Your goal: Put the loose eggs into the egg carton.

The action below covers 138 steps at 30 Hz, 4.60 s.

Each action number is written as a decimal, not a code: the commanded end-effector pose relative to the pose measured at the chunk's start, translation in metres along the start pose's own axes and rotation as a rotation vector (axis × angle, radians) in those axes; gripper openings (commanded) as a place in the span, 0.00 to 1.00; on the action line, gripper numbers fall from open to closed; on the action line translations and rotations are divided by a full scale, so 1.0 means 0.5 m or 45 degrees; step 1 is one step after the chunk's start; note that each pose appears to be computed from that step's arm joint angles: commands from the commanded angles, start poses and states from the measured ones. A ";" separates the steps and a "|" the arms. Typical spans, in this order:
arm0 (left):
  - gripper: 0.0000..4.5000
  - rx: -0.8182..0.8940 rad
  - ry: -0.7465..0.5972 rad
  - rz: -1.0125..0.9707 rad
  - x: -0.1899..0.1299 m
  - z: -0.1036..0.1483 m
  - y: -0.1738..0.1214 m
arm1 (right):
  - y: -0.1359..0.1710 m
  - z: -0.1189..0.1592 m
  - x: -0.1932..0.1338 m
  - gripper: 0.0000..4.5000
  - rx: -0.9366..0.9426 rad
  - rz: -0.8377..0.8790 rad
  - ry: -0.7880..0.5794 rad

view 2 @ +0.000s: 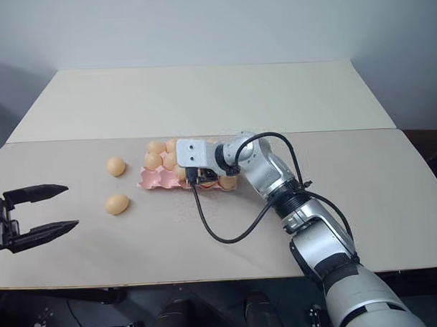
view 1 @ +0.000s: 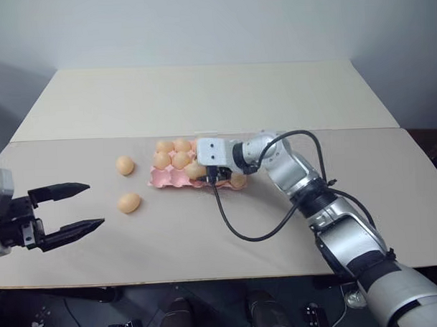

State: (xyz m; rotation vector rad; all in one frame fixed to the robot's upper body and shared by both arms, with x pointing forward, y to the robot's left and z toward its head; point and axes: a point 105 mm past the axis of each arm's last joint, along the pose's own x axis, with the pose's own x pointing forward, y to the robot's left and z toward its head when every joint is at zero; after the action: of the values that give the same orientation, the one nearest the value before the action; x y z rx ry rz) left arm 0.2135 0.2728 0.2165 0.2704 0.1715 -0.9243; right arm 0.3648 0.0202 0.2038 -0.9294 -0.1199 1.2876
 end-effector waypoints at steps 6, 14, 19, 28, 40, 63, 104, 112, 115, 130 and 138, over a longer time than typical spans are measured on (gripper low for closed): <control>1.00 0.028 -0.006 0.049 -0.014 0.015 0.015 | 0.002 0.072 -0.042 0.64 -0.020 0.006 -0.166; 1.00 -0.080 0.211 0.337 0.004 -0.048 0.080 | 0.038 0.110 -0.125 0.64 -0.022 0.145 -0.338; 1.00 -0.287 0.326 0.487 0.054 -0.073 0.116 | 0.060 0.109 -0.157 0.64 -0.069 0.215 -0.343; 1.00 -0.294 0.381 0.337 0.126 -0.058 0.091 | 0.054 0.094 -0.169 0.64 -0.082 0.210 -0.298; 1.00 -0.200 0.499 0.257 0.190 -0.103 0.121 | 0.067 0.089 -0.182 0.64 -0.042 0.183 -0.289; 0.44 -0.110 0.439 0.214 0.165 -0.047 0.151 | 0.072 0.081 -0.194 0.66 0.069 0.114 -0.272; 0.44 0.139 0.365 -0.187 0.445 0.025 0.090 | 0.090 -0.020 -0.266 0.66 0.496 -0.176 0.046; 0.77 0.149 0.352 -0.165 0.424 0.040 0.099 | 0.089 -0.013 -0.261 0.66 0.492 -0.176 0.022; 0.83 0.172 0.320 -0.121 0.385 0.068 0.117 | 0.090 -0.008 -0.261 0.66 0.485 -0.168 0.009; 0.83 -0.128 0.434 0.517 0.195 0.019 0.289 | 0.078 0.021 -0.236 0.66 0.424 -0.078 -0.101; 0.99 -0.319 0.498 0.758 0.217 -0.026 0.328 | 0.081 0.024 -0.228 0.66 0.408 -0.053 -0.117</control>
State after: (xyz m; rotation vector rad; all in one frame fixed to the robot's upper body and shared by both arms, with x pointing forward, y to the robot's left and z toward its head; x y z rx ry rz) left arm 0.4044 0.2856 0.1797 0.2618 0.5863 -0.2982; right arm 0.2927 -0.0739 0.2196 -0.5580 0.0594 1.2622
